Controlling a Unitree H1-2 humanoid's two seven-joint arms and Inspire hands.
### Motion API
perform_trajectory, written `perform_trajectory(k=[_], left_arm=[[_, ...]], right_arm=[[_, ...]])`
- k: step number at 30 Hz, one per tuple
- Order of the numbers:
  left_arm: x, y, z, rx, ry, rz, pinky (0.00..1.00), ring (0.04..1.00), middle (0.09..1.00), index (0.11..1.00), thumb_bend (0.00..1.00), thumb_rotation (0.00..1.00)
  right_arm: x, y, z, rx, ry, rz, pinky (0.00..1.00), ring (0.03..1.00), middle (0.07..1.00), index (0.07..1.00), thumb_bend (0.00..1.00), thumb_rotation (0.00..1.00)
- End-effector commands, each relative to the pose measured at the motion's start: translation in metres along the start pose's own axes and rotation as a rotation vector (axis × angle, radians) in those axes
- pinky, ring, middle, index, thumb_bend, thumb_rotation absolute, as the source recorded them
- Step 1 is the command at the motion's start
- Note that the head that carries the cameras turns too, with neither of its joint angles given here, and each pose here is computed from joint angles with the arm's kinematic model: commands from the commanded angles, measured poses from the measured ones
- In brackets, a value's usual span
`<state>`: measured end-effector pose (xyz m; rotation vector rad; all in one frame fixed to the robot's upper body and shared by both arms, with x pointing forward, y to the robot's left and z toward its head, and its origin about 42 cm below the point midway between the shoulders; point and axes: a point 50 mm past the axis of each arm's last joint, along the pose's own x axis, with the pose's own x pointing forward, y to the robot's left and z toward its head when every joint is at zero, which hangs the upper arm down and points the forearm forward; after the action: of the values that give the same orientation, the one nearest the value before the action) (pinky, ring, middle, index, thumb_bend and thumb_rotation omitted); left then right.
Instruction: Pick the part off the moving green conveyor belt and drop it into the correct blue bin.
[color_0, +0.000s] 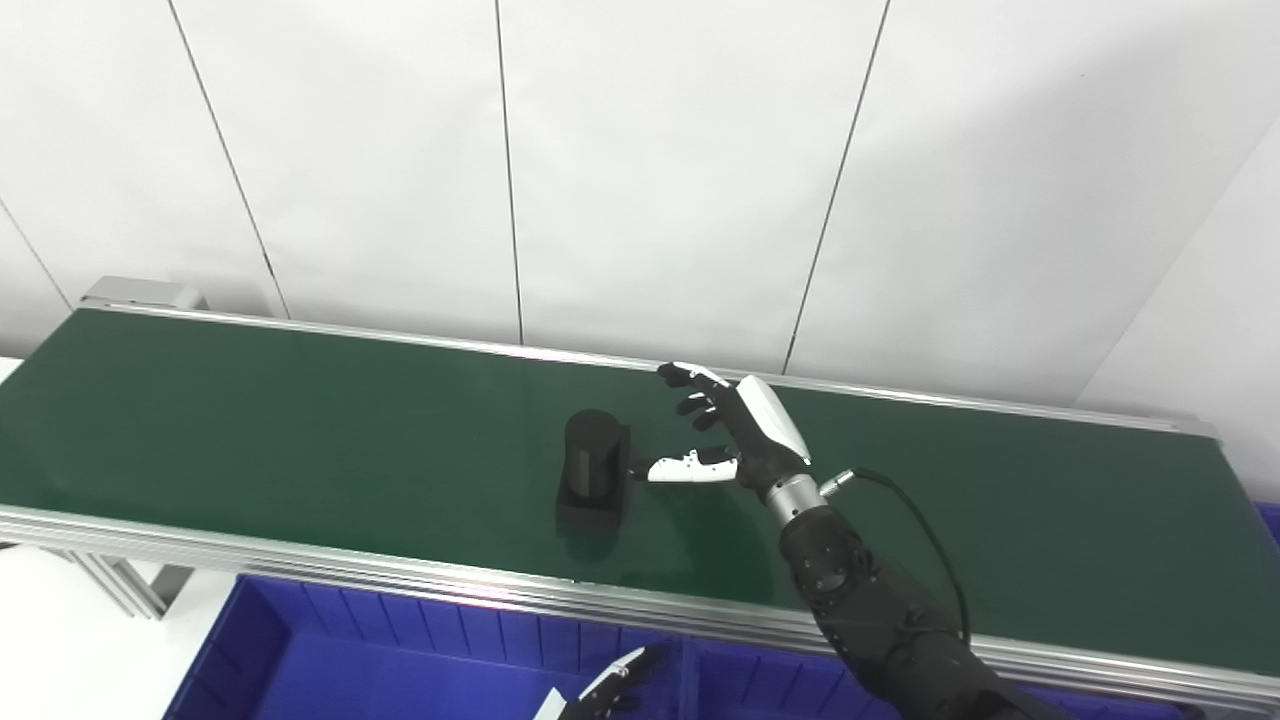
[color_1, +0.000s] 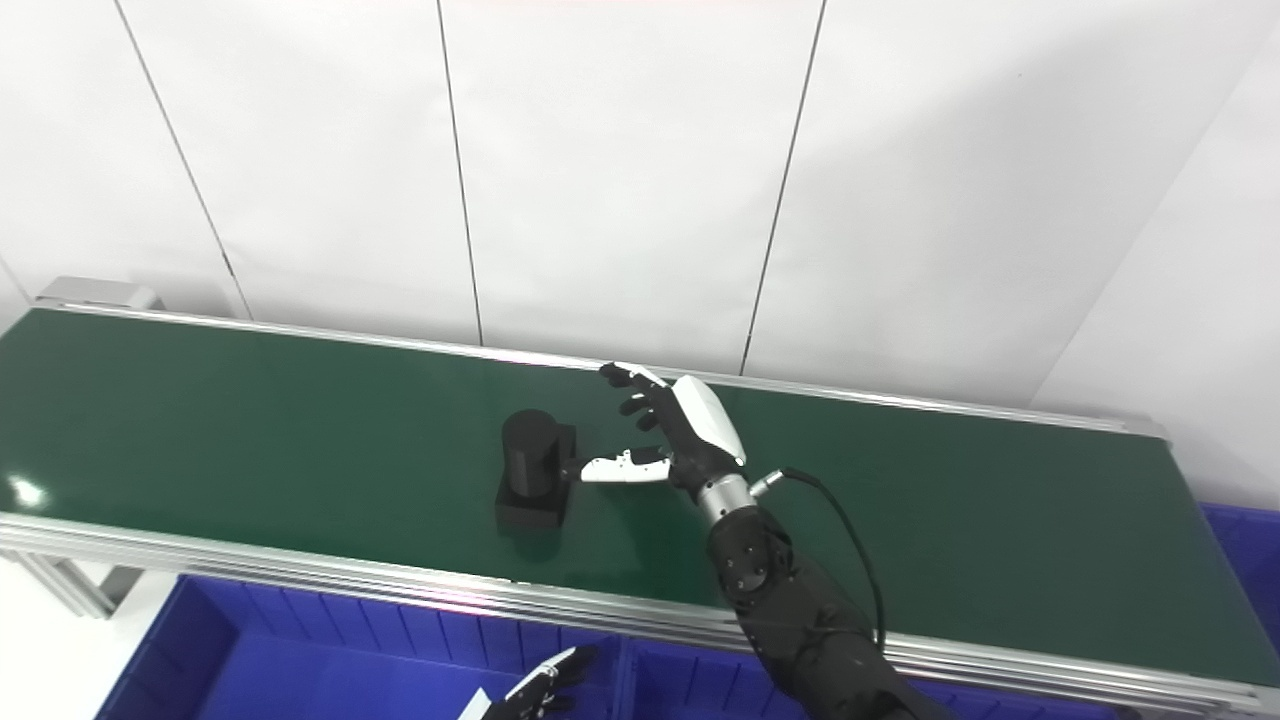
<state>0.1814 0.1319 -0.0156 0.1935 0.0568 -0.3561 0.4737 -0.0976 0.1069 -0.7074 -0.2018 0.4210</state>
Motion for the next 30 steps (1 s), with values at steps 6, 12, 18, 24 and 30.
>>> perform_trajectory(k=[6, 12, 18, 24, 30], left_arm=[[0.007, 0.003, 0.013, -0.011, -0.079, 0.020, 0.84, 0.904, 0.920, 0.892, 0.72, 0.90], [0.006, 0.003, 0.013, -0.006, -0.081, 0.019, 0.84, 0.905, 0.921, 0.891, 0.72, 0.90], [0.004, 0.004, 0.013, -0.001, -0.082, 0.020, 0.85, 0.904, 0.920, 0.893, 0.68, 0.90], [0.003, 0.004, 0.014, -0.001, -0.084, 0.019, 0.85, 0.904, 0.918, 0.892, 0.68, 0.90], [0.002, 0.005, 0.014, -0.021, -0.082, 0.019, 0.86, 0.912, 0.921, 0.898, 0.69, 0.90]], right_arm=[[0.017, -0.009, 0.025, -0.019, -0.088, -0.026, 0.62, 0.741, 0.834, 0.842, 0.94, 0.47], [0.014, -0.003, 0.022, -0.005, -0.080, -0.018, 0.66, 0.759, 0.852, 0.839, 0.95, 0.47], [0.010, 0.002, 0.018, -0.010, -0.071, -0.017, 0.63, 0.738, 0.843, 0.819, 0.94, 0.46], [0.007, 0.001, 0.011, -0.024, -0.045, -0.020, 0.56, 0.651, 0.790, 0.766, 0.89, 0.39], [0.003, 0.000, -0.001, -0.039, 0.004, -0.019, 0.27, 0.335, 0.444, 0.520, 0.53, 0.03]])
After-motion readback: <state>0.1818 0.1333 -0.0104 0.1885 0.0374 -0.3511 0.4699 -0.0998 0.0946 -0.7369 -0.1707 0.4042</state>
